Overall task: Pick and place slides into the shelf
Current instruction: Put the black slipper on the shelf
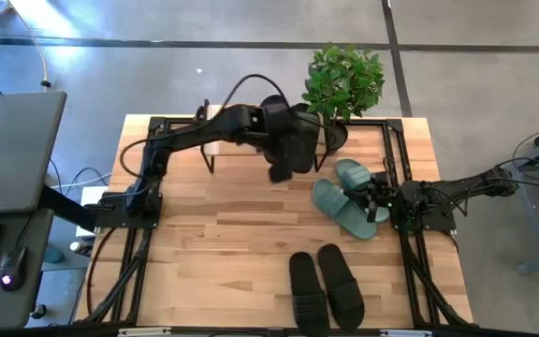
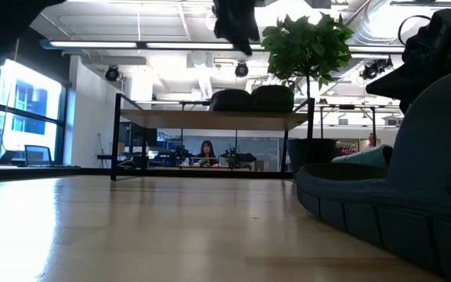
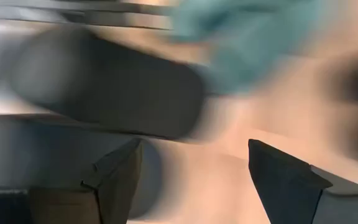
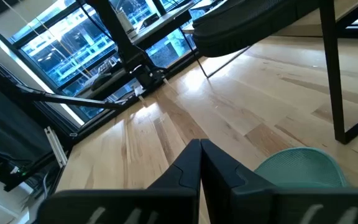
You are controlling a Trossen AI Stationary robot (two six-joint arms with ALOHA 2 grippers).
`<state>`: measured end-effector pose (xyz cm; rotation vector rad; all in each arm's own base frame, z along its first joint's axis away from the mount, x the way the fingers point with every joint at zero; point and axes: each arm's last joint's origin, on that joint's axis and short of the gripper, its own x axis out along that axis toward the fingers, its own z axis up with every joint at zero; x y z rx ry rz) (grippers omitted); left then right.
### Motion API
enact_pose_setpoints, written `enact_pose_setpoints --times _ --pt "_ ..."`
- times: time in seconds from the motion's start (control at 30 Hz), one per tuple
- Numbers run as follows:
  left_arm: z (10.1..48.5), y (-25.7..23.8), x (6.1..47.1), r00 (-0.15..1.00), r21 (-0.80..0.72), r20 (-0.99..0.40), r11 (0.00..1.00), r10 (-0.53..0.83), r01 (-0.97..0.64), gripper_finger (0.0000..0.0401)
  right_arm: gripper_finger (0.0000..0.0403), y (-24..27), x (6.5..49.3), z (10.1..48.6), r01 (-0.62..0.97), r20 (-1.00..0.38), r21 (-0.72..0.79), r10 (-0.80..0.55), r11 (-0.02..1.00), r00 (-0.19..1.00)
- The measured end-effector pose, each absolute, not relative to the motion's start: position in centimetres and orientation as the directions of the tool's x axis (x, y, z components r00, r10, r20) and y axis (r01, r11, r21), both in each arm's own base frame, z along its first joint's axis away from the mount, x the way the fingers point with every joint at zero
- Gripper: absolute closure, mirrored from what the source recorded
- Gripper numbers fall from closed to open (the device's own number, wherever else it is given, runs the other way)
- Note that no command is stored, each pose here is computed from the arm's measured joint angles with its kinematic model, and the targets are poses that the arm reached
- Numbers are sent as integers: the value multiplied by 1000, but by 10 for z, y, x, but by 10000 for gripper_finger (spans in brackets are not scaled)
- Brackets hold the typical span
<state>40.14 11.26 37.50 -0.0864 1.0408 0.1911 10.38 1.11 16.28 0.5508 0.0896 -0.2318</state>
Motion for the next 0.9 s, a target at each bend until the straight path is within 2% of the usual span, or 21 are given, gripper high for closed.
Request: enact_pose_setpoints --times 0.1,0.17,0.37,0.43,0.5,0.57,0.8,0.9 --pt "383 96 398 539 -176 -835 982 -113 -67 126 403 11 104 163 242 -147 507 -194 827 970" --pt "383 87 401 537 -183 -832 983 -139 -30 126 403 11 104 163 242 -147 507 -194 827 970" --pt "358 52 421 472 33 -881 999 21 16 127 403 11 104 162 248 -157 502 -194 829 968" --pt "345 40 435 484 115 -870 993 91 19 136 403 11 104 161 251 -162 500 -196 829 967" --pt "335 33 440 464 162 -876 986 133 23 155 403 11 104 161 254 -166 498 -197 829 966" --pt "322 28 453 491 190 -858 981 148 35 181 403 11 104 161 255 -168 497 -196 830 966" --pt "282 34 472 424 198 -891 979 164 37 286 403 11 104 160 259 -176 494 -196 830 965" --pt "267 44 476 380 233 -900 973 214 4 324 403 11 104 160 261 -178 494 -197 830 964"
